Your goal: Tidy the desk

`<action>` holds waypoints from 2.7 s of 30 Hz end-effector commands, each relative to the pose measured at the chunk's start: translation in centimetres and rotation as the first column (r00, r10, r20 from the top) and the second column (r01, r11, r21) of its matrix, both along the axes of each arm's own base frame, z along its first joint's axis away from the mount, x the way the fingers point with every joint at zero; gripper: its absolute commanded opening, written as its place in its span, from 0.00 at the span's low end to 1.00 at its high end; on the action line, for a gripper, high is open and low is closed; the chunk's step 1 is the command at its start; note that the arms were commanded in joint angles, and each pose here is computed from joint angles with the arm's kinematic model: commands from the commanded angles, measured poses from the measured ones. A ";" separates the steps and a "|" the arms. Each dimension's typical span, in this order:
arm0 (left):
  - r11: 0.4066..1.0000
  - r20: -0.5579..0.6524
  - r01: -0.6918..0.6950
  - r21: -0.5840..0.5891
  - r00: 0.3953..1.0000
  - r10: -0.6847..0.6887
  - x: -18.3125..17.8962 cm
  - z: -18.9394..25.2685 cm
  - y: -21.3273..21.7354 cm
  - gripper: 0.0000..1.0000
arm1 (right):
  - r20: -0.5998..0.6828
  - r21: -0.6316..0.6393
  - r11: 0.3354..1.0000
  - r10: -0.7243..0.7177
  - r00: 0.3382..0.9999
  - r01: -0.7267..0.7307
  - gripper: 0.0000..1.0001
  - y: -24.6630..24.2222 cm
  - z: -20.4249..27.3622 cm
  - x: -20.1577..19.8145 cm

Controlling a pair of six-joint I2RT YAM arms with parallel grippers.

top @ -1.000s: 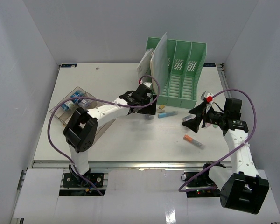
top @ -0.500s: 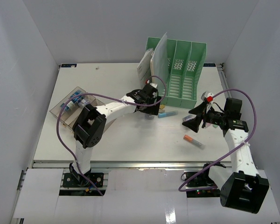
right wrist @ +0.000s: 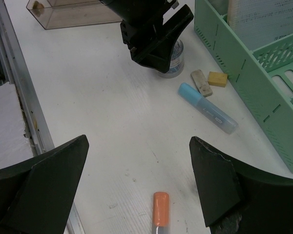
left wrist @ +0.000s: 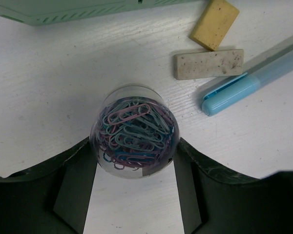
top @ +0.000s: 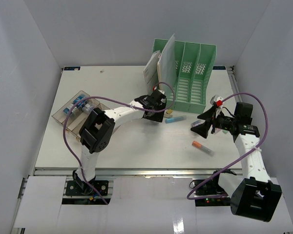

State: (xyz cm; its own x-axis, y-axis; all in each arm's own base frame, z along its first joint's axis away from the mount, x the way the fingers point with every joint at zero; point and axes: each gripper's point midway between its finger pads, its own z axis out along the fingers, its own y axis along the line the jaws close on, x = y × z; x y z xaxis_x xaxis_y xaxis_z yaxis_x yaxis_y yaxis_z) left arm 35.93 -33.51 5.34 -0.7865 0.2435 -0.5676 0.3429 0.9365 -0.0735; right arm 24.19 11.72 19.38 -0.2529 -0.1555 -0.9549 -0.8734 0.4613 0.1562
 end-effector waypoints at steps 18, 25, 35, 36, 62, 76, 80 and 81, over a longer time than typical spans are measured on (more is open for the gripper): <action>0.965 0.167 -0.161 -0.209 0.966 0.197 -1.6 12.6 10.5 0.31 | 0.046 0.011 1.000 0.017 0.999 -0.017 0.90 0.1 0.8 -0.2; 0.829 0.146 -0.432 -0.355 0.850 0.506 0.6 14.7 24.2 0.31 | 0.049 0.018 1.000 0.025 0.999 -0.026 0.90 0.3 1.0 -0.4; 0.616 0.111 -0.704 -0.353 0.623 0.775 1.3 12.6 36.9 0.31 | 0.047 0.014 1.000 0.020 0.999 -0.021 0.90 0.2 0.9 -0.3; 0.603 0.112 -0.720 -0.343 0.606 0.788 1.3 12.5 37.6 0.31 | 0.047 0.014 1.000 0.021 0.999 -0.022 0.90 0.2 0.9 -0.3; 0.561 0.041 -0.810 -0.172 0.563 0.825 3.3 6.8 41.3 0.42 | 0.040 0.004 1.000 0.009 0.999 -0.009 0.90 0.0 0.5 -0.1; 0.562 0.053 -0.806 -0.188 0.563 0.825 2.9 7.1 41.2 0.47 | 0.039 0.000 1.000 0.005 0.999 -0.005 0.90 0.0 0.5 0.0; 0.545 0.115 -0.813 -0.207 0.533 0.838 2.7 8.9 42.0 0.47 | 0.040 0.000 1.000 0.006 0.999 -0.006 0.90 0.0 0.5 0.0; 0.541 0.127 -0.814 -0.210 0.526 0.841 2.6 9.2 42.2 0.47 | 0.041 0.000 1.000 0.006 0.999 -0.006 0.90 0.0 0.5 0.0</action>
